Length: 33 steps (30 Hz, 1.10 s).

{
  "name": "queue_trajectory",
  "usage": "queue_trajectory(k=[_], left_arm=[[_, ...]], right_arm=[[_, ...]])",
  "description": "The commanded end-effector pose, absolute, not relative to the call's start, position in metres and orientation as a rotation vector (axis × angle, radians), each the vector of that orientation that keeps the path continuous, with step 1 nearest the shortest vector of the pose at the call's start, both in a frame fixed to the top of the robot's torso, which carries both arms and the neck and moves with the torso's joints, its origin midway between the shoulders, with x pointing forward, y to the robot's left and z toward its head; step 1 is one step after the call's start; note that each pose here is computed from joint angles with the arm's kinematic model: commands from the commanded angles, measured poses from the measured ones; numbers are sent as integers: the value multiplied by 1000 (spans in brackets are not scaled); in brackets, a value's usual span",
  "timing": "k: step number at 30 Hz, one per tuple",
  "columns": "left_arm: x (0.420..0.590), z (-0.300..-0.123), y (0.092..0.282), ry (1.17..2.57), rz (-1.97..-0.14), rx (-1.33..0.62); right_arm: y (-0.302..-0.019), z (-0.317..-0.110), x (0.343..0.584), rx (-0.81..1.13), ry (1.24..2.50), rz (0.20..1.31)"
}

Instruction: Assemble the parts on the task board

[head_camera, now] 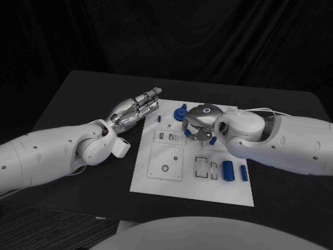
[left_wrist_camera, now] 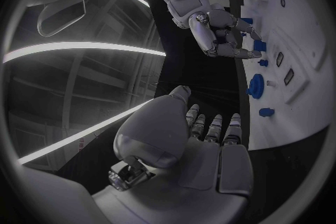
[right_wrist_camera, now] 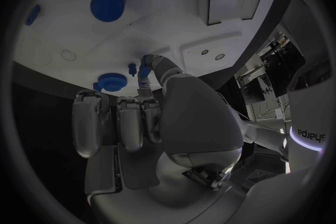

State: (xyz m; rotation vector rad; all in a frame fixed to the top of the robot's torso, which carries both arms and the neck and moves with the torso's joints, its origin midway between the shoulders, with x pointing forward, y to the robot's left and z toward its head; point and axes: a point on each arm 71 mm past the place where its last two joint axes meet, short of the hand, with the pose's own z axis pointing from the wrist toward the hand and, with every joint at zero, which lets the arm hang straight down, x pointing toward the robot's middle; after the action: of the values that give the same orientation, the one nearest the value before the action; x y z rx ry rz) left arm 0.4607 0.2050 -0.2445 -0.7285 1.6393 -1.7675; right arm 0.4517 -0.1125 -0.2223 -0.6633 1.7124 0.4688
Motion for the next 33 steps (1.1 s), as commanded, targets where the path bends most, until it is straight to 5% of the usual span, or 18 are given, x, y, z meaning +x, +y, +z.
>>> queue_trajectory(k=[1,33], left_arm=[[460,-244,202,1637,-1795,-721],[461,-245,201,1644,-1792,-723]], right_arm=[[-112,-222,453,-699,1676,399],[-107,-223,451,-686,1665,492]])
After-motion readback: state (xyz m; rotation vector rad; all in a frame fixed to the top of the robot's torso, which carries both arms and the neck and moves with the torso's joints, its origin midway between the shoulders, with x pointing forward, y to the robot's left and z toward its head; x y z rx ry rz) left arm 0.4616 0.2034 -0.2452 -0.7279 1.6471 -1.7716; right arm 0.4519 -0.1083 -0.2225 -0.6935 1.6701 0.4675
